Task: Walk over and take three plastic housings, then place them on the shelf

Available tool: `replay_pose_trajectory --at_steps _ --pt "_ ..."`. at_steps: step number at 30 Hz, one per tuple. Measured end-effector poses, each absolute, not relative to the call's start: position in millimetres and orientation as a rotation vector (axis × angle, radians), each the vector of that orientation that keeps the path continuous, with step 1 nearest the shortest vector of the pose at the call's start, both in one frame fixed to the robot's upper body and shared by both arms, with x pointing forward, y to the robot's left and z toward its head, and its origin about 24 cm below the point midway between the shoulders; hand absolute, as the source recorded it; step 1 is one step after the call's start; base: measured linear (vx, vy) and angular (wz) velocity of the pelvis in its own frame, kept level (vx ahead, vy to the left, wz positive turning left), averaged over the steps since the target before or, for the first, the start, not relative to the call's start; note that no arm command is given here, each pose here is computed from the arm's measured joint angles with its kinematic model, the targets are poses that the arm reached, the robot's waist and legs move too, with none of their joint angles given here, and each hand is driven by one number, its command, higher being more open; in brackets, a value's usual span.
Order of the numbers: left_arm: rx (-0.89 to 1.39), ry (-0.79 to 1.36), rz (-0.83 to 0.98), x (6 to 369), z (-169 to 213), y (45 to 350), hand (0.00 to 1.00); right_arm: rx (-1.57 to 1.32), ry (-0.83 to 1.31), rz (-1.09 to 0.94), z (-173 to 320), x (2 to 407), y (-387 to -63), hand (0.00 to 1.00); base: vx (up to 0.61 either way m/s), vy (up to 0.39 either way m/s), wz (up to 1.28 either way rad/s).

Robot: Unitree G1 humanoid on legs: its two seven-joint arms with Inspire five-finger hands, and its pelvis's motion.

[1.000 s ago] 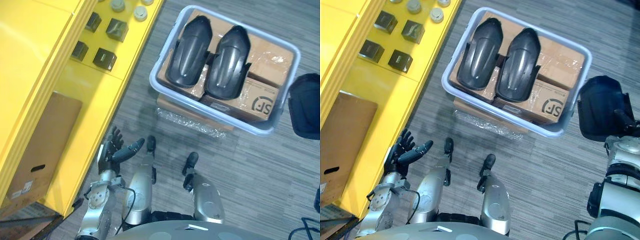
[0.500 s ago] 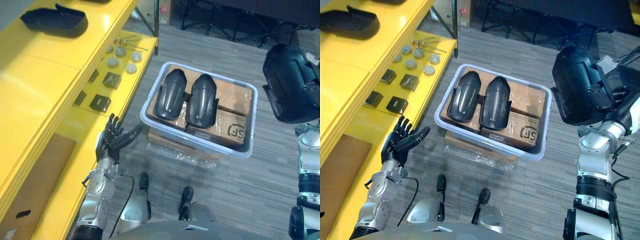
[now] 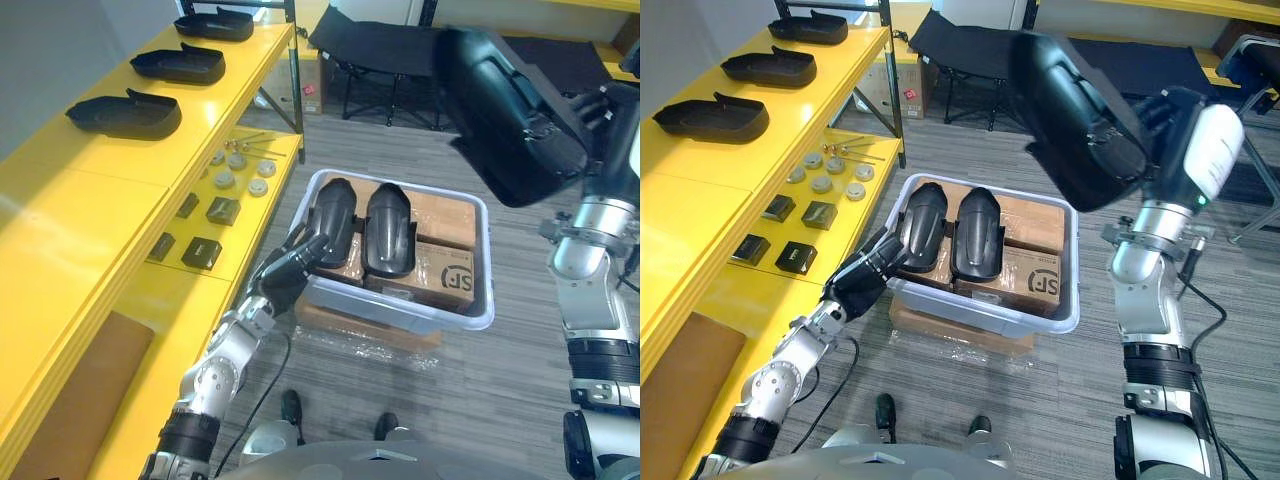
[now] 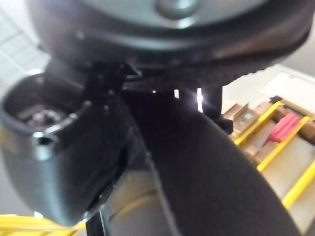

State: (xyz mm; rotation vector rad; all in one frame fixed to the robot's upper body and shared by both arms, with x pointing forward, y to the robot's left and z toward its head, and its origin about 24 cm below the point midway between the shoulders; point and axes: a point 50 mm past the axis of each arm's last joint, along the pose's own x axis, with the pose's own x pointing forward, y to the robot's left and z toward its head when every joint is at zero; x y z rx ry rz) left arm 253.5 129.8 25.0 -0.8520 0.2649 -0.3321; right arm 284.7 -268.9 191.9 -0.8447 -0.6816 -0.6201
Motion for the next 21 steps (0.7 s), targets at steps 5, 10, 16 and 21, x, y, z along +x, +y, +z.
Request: replay_pose_trajectory --at_steps 5,10,16,21 --pt "-0.888 0.245 -0.358 259.2 32.2 125.9 1.0 -0.779 -0.798 -0.444 191.1 284.2 -231.4 0.0 0.0 0.0 0.0" --pt "-0.953 0.237 -0.399 259.8 35.7 114.3 1.0 -0.692 -0.764 -0.277 164.2 284.0 -196.7 0.0 0.0 0.0 0.0" --pt "-0.974 0.215 -0.428 258.9 38.4 101.4 1.0 -0.668 -0.627 -0.099 123.0 273.7 -172.1 0.0 -0.01 0.003 0.0" --pt "-1.067 0.213 -0.431 257.4 40.0 93.5 1.0 -0.627 -0.584 -0.034 111.1 269.1 -162.4 0.0 0.0 0.0 0.0"
